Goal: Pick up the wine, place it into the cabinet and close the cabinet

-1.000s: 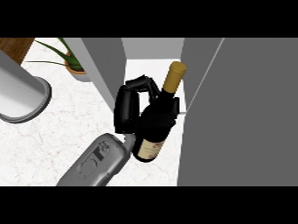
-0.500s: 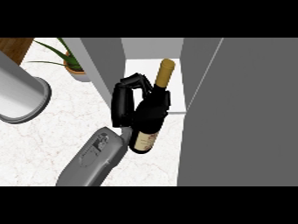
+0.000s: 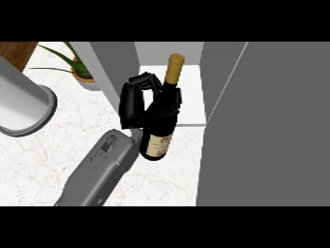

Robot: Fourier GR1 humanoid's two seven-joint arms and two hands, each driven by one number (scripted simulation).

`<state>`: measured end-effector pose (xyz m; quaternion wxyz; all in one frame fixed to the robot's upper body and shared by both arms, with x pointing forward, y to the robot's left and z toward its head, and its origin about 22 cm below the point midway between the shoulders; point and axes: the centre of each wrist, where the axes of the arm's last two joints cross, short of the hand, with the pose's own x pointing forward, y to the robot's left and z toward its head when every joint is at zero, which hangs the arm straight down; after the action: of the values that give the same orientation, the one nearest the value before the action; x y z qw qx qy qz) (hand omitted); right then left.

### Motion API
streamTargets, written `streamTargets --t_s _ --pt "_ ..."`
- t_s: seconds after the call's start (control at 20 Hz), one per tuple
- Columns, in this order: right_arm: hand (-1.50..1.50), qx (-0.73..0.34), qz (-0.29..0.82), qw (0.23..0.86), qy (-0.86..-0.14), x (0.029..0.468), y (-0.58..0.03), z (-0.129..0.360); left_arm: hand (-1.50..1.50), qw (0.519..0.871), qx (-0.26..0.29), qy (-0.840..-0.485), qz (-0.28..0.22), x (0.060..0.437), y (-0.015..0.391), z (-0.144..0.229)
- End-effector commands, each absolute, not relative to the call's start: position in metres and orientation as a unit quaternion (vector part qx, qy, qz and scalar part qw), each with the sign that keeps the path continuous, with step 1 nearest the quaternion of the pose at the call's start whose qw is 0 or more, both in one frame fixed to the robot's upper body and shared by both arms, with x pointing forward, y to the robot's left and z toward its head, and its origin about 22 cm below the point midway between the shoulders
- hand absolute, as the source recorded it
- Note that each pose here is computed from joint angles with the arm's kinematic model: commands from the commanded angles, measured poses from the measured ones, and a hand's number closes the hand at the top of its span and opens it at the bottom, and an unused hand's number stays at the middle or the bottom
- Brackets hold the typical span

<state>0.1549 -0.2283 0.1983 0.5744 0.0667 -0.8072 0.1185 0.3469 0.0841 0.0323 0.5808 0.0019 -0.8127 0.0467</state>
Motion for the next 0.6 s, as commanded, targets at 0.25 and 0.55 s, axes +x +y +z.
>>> streamTargets --t_s 0.25,0.55 --pt "-1.50 0.104 0.122 0.559 -0.814 0.140 -0.229 0.211 1.50 0.613 -0.011 -0.788 0.053 0.378 0.088 0.035" --pt "-1.50 0.110 0.113 0.562 -0.812 0.146 -0.232 0.199 1.50 0.608 0.027 -0.792 0.048 0.400 0.099 0.034"
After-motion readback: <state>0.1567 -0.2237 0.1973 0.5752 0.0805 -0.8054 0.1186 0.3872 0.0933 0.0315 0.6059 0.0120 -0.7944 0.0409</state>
